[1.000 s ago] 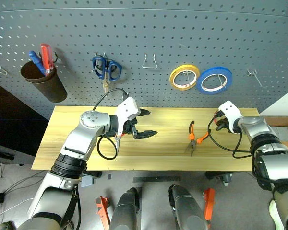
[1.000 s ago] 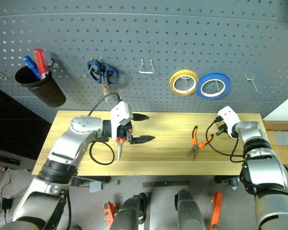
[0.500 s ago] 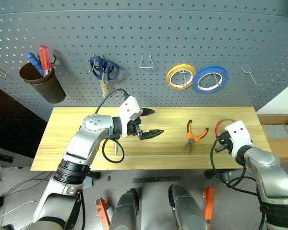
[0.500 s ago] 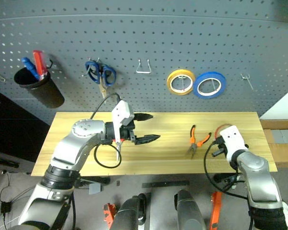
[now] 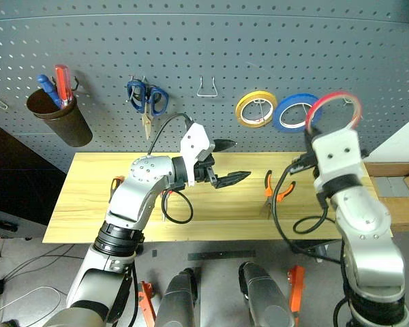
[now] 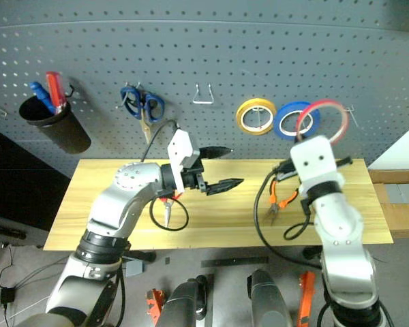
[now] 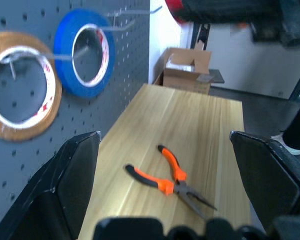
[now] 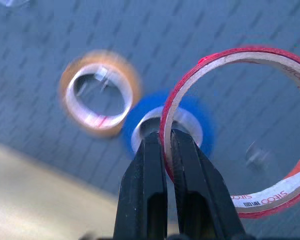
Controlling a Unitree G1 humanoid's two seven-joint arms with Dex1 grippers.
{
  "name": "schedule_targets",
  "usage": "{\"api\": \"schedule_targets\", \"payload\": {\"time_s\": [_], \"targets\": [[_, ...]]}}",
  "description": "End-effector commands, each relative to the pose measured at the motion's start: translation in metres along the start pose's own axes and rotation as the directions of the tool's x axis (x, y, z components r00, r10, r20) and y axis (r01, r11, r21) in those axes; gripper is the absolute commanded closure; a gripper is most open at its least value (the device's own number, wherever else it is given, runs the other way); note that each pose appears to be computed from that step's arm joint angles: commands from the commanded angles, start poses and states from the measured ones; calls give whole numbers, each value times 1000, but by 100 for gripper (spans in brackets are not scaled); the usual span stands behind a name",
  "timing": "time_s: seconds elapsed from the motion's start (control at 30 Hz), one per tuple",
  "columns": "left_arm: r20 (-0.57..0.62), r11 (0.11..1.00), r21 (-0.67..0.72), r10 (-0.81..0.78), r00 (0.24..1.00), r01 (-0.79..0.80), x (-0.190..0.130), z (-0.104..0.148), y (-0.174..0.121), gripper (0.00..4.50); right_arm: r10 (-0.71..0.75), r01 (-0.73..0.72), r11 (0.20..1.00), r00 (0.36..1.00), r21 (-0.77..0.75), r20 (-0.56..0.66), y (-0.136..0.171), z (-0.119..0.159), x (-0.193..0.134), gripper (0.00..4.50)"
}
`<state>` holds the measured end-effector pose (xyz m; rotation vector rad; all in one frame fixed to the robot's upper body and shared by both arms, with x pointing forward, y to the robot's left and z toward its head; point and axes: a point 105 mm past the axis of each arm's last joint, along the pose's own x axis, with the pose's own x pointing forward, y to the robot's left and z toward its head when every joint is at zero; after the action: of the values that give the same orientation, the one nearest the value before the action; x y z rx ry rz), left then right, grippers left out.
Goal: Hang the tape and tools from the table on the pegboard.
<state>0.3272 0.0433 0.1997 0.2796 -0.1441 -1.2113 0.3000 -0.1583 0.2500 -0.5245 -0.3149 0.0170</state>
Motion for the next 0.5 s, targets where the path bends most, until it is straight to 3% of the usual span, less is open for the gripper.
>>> {"api": "schedule_targets", "payload": {"time_s": [0.03, 0.3, 0.5], "targets": [[58, 997, 68, -36, 998, 32, 10, 22, -5, 4, -93, 92, 995, 995, -37, -24, -33, -12, 5, 446], [73, 989, 121, -95, 993, 85, 27, 33, -10, 4, -157, 162, 986, 982, 37, -108, -70, -49, 25, 446], [83, 982, 148, -128, 988, 115, 36, 39, -12, 4, -93, 122, 967, 987, 226, -135, -70, -62, 47, 446]]}}
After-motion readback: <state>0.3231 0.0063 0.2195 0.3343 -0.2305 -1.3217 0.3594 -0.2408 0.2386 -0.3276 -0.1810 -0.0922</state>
